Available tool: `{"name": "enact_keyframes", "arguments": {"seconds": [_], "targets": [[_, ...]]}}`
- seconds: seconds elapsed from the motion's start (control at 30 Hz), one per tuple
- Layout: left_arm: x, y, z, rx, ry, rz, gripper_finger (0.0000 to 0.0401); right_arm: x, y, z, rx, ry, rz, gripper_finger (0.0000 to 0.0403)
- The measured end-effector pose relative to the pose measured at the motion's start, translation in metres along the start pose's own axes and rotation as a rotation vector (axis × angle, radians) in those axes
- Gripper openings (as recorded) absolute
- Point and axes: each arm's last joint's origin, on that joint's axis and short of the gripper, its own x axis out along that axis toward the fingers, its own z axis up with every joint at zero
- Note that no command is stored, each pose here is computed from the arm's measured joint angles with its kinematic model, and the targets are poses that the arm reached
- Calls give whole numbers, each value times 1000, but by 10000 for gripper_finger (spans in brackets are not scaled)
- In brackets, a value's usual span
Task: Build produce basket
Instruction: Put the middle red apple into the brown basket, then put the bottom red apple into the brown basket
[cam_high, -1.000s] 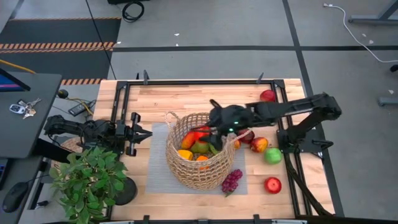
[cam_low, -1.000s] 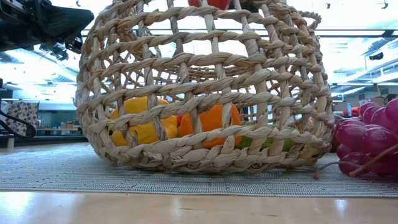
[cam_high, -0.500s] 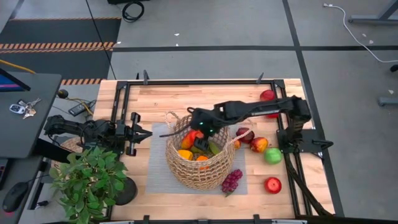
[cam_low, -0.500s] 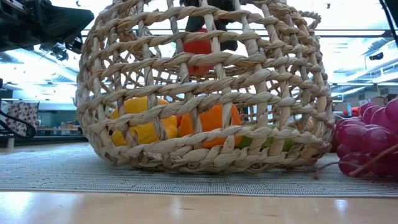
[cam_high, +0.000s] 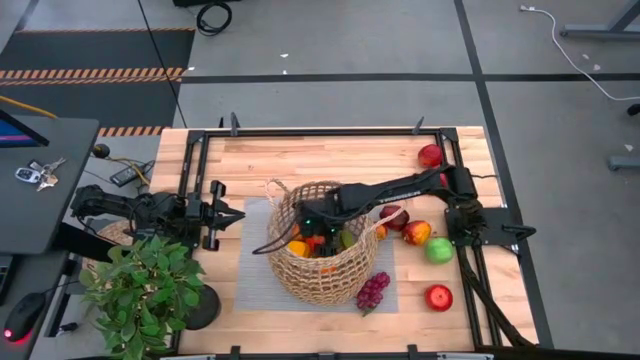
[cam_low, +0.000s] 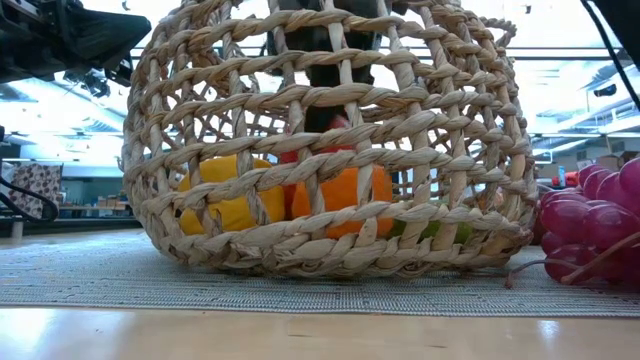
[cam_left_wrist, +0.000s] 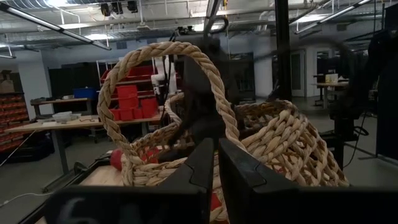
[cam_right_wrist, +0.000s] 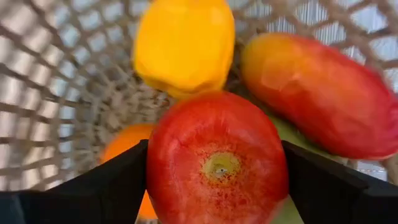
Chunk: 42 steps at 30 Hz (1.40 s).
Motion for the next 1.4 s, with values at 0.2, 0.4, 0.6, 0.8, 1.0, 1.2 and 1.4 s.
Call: {"name": "enact_keyframes", "arguments": {"seconds": [0.2, 0.4, 0.6, 0.8, 1.0, 1.2, 1.4], "targets": [[0, 0, 0, 0, 0, 0, 34, 9, -4, -1, 54, 27, -18, 366], [0, 0, 0, 0, 0, 0, 28, -2, -6, 0, 83, 8, -18, 397], [0, 0, 0, 0, 0, 0, 36, -38, 1, 7, 82, 8, -55, 388], [0, 0, 0, 0, 0, -1, 31, -95, 16, 15, 66, -85, -183, 387], [0, 0, 0, 0, 0, 0, 25, -154, 47, 5, 18, -244, -251, 387], [0, 0, 0, 0, 0, 0, 30, -188, 88, -24, 14, -275, -175, 387], [0, 0, 0, 0, 0, 0, 33, -196, 120, -63, 64, -146, -199, 386]]}}
